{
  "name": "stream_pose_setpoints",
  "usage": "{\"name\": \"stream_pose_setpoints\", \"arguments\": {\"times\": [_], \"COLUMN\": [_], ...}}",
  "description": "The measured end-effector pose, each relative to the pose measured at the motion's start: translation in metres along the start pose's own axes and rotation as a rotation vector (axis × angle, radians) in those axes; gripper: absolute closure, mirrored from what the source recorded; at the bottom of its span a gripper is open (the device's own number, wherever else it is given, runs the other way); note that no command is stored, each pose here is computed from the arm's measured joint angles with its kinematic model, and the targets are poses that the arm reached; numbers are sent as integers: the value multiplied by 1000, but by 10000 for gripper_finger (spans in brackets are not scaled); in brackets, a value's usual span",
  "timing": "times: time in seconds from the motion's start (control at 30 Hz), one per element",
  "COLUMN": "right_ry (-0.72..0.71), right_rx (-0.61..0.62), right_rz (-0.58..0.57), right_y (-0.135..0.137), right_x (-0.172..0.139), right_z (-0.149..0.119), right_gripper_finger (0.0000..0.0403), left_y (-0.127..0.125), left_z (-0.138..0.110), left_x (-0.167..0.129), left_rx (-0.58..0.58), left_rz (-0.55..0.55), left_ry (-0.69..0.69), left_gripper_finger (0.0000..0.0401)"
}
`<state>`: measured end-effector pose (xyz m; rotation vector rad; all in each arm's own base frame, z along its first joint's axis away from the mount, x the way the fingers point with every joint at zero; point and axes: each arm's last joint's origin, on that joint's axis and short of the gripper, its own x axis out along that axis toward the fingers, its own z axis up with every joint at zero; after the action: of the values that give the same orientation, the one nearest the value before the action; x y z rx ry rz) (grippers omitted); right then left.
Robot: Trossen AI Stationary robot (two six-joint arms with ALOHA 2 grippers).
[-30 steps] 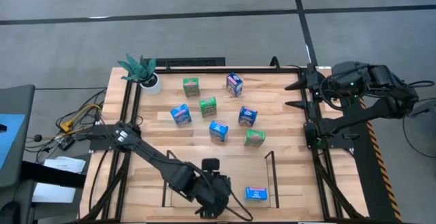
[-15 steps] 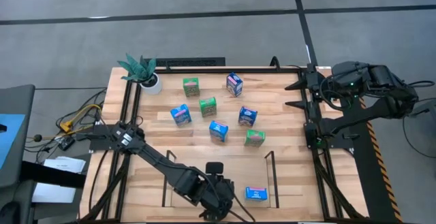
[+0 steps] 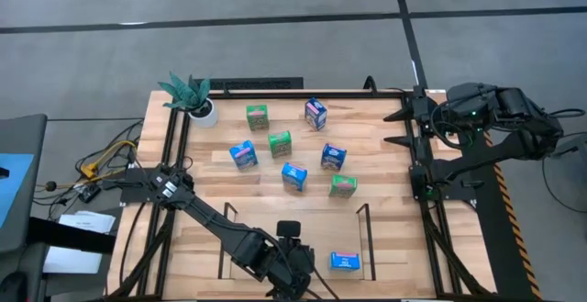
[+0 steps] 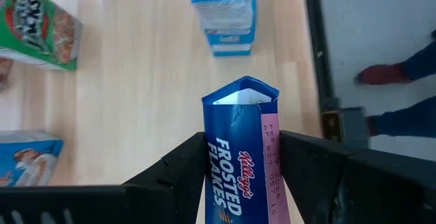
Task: Stack cereal on shelf
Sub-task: Put the bottom blue cereal box on the shelf
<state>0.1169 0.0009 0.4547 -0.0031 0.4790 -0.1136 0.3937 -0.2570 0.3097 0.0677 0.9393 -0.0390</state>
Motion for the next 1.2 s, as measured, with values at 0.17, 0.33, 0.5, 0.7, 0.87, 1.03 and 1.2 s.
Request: {"name": "stream_pose_setpoints", "arguments": {"times": [0.17,0.33,0.5,0.7,0.87,1.03,1.2], "right_ry": [0,0,0,0,0,0,0], "right_rx": [0,0,0,0,0,0,0], "right_rz": [0,0,0,0,0,0,0], "right_y": [0,0,0,0,0,0,0], "right_x": [0,0,0,0,0,0,0], "right_z": [0,0,0,0,0,0,0], "right_gripper_finger": [132,132,132,132,132,132,132], "left_y": [-3,-7,-5,-5,-5,-5,-4], "left_z": [-1,-8,-10,-10,-8,-8,-7], "left_x": [2,14,14,14,14,15,15], "left_rx": [7,6,37,36,45,37,30], "left_rz": [-13,-41,-12,-19,-36,-35,-37], "left_ry": [-6,21,30,31,27,22,15], "left_gripper_finger": [237,237,245,265,266,251,230]}}
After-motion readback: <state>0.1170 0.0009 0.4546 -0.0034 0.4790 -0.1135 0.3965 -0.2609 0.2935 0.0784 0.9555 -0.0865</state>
